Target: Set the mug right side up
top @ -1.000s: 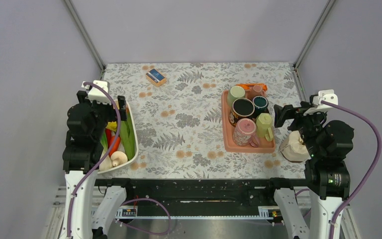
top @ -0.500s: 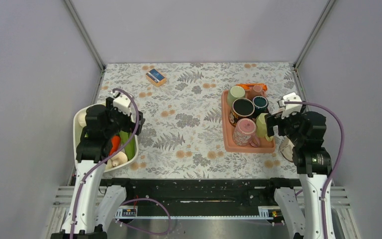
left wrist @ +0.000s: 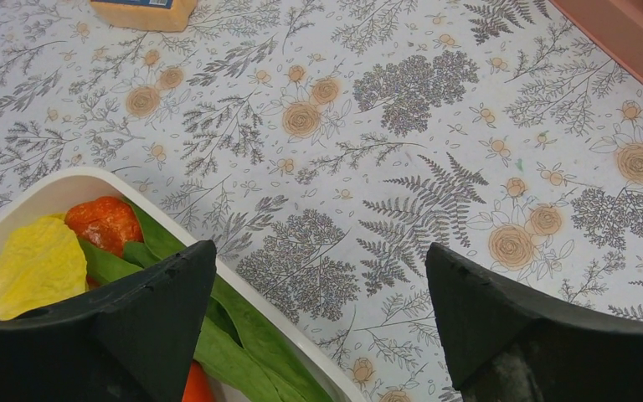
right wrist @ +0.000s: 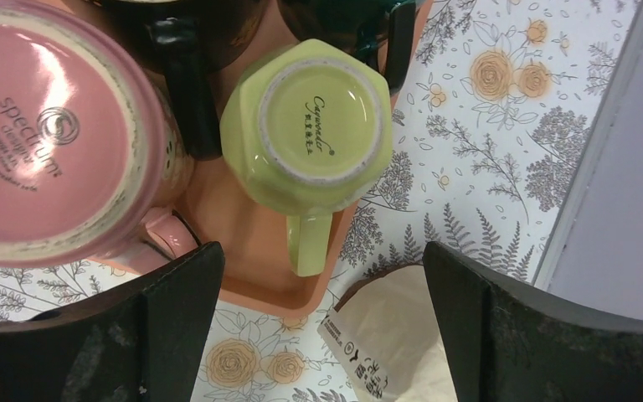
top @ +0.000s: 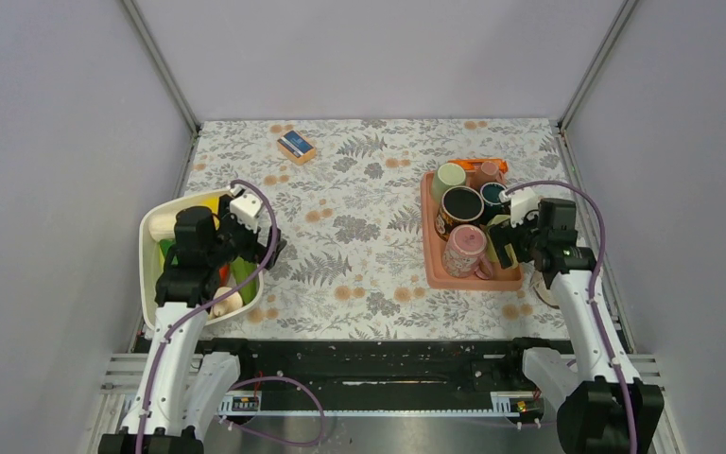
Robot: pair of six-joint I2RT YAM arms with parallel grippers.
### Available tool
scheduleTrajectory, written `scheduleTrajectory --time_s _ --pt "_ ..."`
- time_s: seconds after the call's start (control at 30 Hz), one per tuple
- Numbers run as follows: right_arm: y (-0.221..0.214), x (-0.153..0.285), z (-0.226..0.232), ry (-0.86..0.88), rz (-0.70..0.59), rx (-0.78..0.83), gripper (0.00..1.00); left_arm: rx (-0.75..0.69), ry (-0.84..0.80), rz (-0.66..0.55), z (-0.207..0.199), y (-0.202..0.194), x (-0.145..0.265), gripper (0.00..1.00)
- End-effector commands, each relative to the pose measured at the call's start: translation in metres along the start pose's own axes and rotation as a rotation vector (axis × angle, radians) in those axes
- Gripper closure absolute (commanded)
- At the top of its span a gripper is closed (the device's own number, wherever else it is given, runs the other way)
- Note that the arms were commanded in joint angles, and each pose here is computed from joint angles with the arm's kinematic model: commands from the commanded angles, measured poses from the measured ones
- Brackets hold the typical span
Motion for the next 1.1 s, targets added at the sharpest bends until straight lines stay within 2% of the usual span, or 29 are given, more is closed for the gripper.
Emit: scheduleTrajectory --time_s 0.0,0.23,0.53,1.07 --pt "0.008 -0.010 -0.009 -0.011 -0.029 0.022 0.01 -0.045 -0.039 -0.062 -0.004 0.009 -0.002 0.01" --pt "-0.006 -0.019 -0.003 0.032 -0.002 0.022 0.02 -0.039 -0.047 -0.053 -0.005 0.005 -0.002 0.01" --pt "-0.020 -0.031 -0.003 0.097 0.012 0.004 0.14 -0.038 -0.067 -0.050 -0.008 0.004 0.000 0.01" --pt "-0.025 -0.046 -0.004 0.111 0.024 0.011 0.39 -0.039 -0.076 -0.052 -0.010 0.003 0.001 0.01"
Point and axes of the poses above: each gripper's point midway between its finger pads, its own x axis back along the fingers, its own z axis along the line the jaws close on, y = z × x, the point moved 5 cm from there along x, back along the fingers, and after that the axes turned 10 degrees about x, right-handed, at the moved point
